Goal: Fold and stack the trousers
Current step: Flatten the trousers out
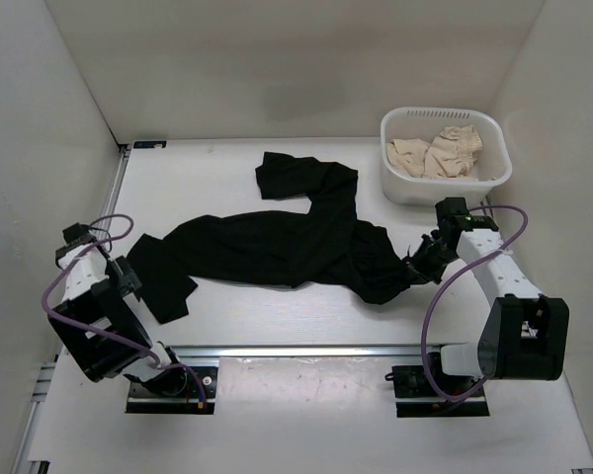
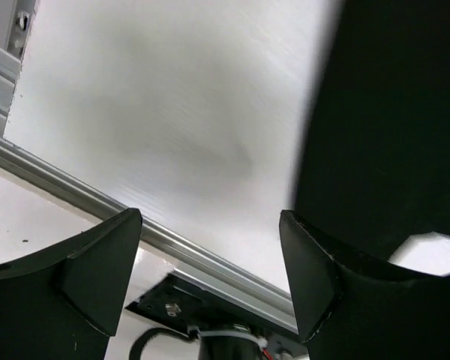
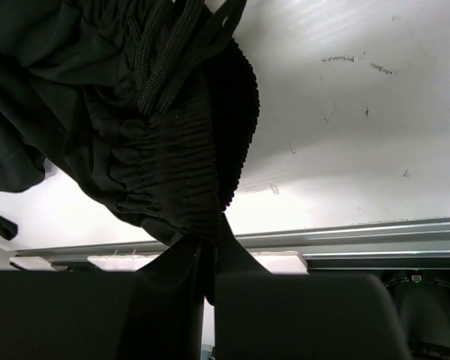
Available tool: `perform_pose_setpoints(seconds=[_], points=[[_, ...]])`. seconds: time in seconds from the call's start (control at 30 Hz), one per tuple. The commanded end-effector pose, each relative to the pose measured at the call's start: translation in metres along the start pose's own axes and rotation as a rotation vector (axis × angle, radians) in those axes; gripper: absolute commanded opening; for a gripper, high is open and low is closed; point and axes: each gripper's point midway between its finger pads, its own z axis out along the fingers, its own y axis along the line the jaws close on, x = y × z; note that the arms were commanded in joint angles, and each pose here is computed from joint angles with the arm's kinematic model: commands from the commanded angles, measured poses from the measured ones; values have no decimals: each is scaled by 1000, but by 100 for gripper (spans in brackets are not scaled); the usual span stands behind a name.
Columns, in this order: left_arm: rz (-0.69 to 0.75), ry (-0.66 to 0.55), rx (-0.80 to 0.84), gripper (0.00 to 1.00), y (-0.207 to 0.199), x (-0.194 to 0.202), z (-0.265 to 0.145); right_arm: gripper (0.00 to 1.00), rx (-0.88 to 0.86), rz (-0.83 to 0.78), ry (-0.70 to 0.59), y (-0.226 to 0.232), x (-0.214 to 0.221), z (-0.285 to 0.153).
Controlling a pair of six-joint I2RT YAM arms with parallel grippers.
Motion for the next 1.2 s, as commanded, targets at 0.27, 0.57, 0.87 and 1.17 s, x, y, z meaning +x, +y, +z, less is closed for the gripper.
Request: perform_pose_setpoints(seconds=[0.27, 0.57, 0.87, 1.17], points=[[444, -70, 264, 93, -116, 36, -38, 0, 7, -31, -32, -1, -12, 5], [656, -202, 55, 92, -136, 32, 6, 0, 21, -29, -30, -3, -14, 9], [628, -152, 17, 14, -125, 32, 21, 0, 93, -46, -54, -19, -19, 8], [287, -438, 279, 14, -113, -88, -119, 0, 108, 32, -91, -58, -34, -13]])
